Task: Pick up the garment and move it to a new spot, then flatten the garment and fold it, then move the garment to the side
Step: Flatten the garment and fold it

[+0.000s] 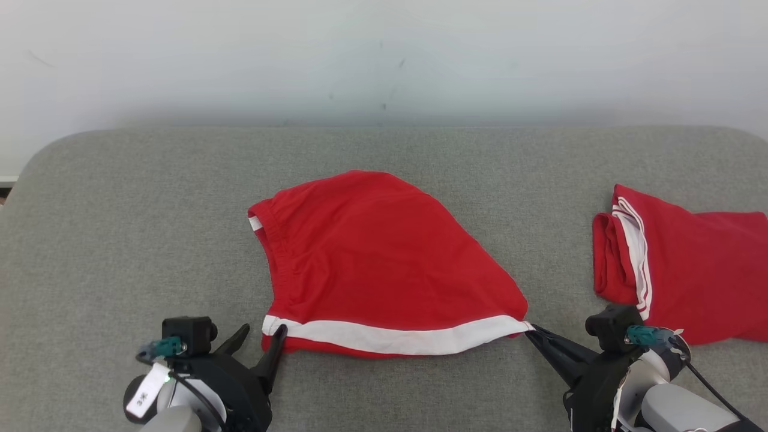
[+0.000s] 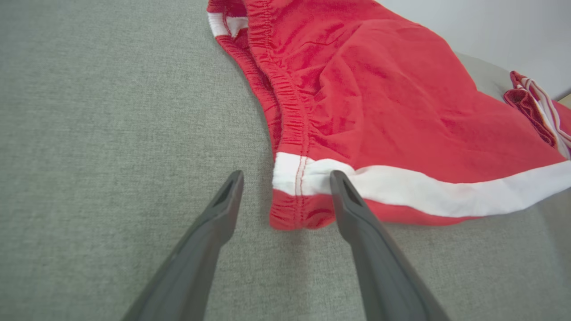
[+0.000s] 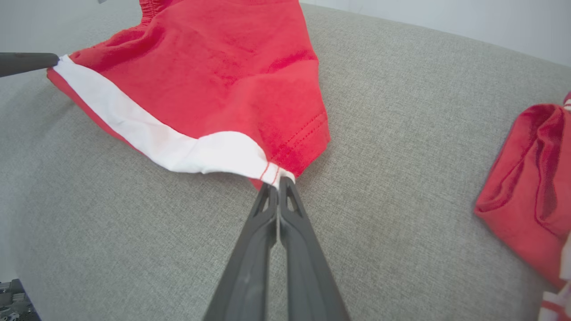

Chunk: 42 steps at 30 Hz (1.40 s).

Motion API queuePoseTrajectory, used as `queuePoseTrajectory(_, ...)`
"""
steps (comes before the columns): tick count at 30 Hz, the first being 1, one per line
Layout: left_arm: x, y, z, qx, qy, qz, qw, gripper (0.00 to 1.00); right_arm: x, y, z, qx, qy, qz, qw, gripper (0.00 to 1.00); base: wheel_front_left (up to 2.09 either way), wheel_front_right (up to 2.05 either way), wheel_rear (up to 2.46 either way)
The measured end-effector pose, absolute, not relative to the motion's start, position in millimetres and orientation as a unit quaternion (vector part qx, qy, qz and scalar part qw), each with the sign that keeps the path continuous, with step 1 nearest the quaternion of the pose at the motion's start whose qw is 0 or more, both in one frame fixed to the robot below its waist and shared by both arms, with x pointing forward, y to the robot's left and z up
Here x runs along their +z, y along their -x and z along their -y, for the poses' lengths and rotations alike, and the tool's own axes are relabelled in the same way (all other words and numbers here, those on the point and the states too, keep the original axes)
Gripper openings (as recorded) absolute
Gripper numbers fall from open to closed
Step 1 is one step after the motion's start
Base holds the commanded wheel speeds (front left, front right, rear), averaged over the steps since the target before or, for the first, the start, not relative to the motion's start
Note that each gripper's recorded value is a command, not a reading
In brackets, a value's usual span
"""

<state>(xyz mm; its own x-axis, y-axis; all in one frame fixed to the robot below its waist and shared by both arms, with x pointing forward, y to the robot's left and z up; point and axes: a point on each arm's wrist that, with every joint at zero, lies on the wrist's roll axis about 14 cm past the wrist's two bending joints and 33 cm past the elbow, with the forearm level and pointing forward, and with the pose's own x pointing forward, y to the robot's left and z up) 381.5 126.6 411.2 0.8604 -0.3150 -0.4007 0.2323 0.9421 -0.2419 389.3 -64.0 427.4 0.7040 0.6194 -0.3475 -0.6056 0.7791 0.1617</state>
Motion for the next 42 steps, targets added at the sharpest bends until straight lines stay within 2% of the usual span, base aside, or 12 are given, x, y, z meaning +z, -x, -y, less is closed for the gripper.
queuePoseTrajectory(6, 405.1, -387.3, -116.4, -0.154, 0.101, -0.246, 0.952, 1.00, 426.0, -391.3, 66.7, 0.332, -0.014, -0.195, 0.923, 0.00, 0.00, 0.00, 0.00)
queuePoseTrajectory(8, 398.5, -385.2, -116.6, -0.153, 0.096, -0.259, 0.949, 0.27, 425.4, -392.2, 67.5, 0.332, -0.014, -0.195, 0.923, 0.00, 0.00, 0.00, 0.00)
queuePoseTrajectory(9, 396.0, -384.2, -116.6, -0.154, 0.093, -0.265, 0.947, 0.00, 424.9, -392.2, 67.7, 0.332, -0.014, -0.196, 0.923, 0.00, 0.00, 0.00, 0.00)
queuePoseTrajectory(16, 395.6, -389.8, -121.5, -0.150, 0.082, -0.265, 0.949, 0.00, 424.8, -397.6, 69.1, 0.335, -0.001, -0.193, 0.922, 0.00, 0.00, 0.00, 0.00)
queuePoseTrajectory(22, 410.9, -400.2, -126.3, -0.137, 0.079, -0.223, 0.962, 0.00, 465.2, -432.6, 70.6, 0.333, 0.024, -0.120, 0.935, 0.00, 0.00, 0.00, 0.00)
queuePoseTrajectory(25, 416.1, -397.3, -108.6, -0.153, 0.090, -0.214, 0.961, 0.00, 456.7, -431.3, 73.4, 0.326, 0.018, -0.136, 0.936, 0.00, 0.00, 0.00, 0.00)
queuePoseTrajectory(26, 416.5, -396.4, -107.1, -0.154, 0.092, -0.213, 0.960, 0.00, 451.1, -428.3, 73.5, 0.324, 0.013, -0.146, 0.935, 0.08, 0.00, 0.00, 0.00)
queuePoseTrajectory(27, 416.8, -395.4, -108.0, -0.153, 0.095, -0.210, 0.961, 0.00, 445.5, -425.0, 73.1, 0.322, 0.008, -0.158, 0.933, 0.47, 0.00, 0.00, 0.00)
queuePoseTrajectory(28, 415.4, -393.7, -110.1, -0.151, 0.095, -0.212, 0.961, 0.00, 441.2, -421.1, 71.5, 0.323, 0.003, -0.166, 0.932, 0.91, 0.00, 0.00, 0.00)
queuePoseTrajectory(29, 413.2, -391.7, -112.8, -0.147, 0.095, -0.213, 0.961, 0.00, 438.7, -418.1, 69.6, 0.324, -0.002, -0.172, 0.930, 1.00, 0.00, 0.00, 0.00)
queuePoseTrajectory(42, 406.1, -386.4, -115.8, -0.141, 0.089, -0.219, 0.961, 0.00, 439.9, -407.4, 86.9, 0.281, -0.089, -0.183, 0.938, 1.00, 0.00, 0.00, 0.00)
